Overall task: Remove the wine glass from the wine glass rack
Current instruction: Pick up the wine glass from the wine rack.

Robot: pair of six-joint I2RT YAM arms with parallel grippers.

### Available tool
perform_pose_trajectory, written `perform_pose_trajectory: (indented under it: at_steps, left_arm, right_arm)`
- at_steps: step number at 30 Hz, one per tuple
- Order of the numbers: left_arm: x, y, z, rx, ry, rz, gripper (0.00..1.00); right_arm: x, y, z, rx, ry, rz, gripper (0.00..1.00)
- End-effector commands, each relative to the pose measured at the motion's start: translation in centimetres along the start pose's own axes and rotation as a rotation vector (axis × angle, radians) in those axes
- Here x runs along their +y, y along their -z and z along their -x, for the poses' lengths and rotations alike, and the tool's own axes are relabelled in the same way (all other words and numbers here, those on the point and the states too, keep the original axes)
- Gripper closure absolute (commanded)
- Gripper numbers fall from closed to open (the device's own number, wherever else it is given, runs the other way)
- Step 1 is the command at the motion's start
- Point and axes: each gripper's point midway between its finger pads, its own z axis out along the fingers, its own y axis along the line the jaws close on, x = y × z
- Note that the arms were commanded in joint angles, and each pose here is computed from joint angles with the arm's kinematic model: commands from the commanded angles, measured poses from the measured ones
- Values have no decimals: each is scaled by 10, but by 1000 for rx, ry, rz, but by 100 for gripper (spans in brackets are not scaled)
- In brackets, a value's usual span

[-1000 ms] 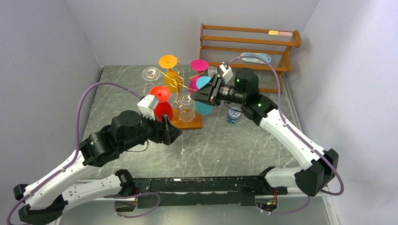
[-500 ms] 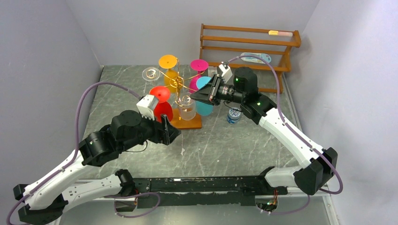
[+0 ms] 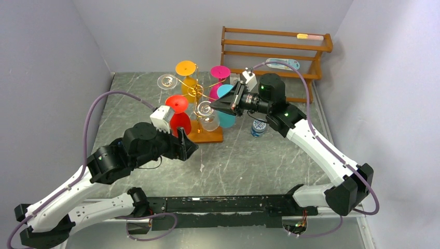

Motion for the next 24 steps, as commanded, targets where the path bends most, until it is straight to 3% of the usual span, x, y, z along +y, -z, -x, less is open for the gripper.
perform_pose_trajectory:
  at_steps: [1, 24]
  left_arm:
    - [-4, 5, 9, -14, 0, -1, 15]
    - [-10, 6, 10, -21, 21, -28, 15]
  right_arm:
    - [29, 6, -4, 12, -26, 98, 100]
    - [37, -1, -15, 30, -51, 95, 100]
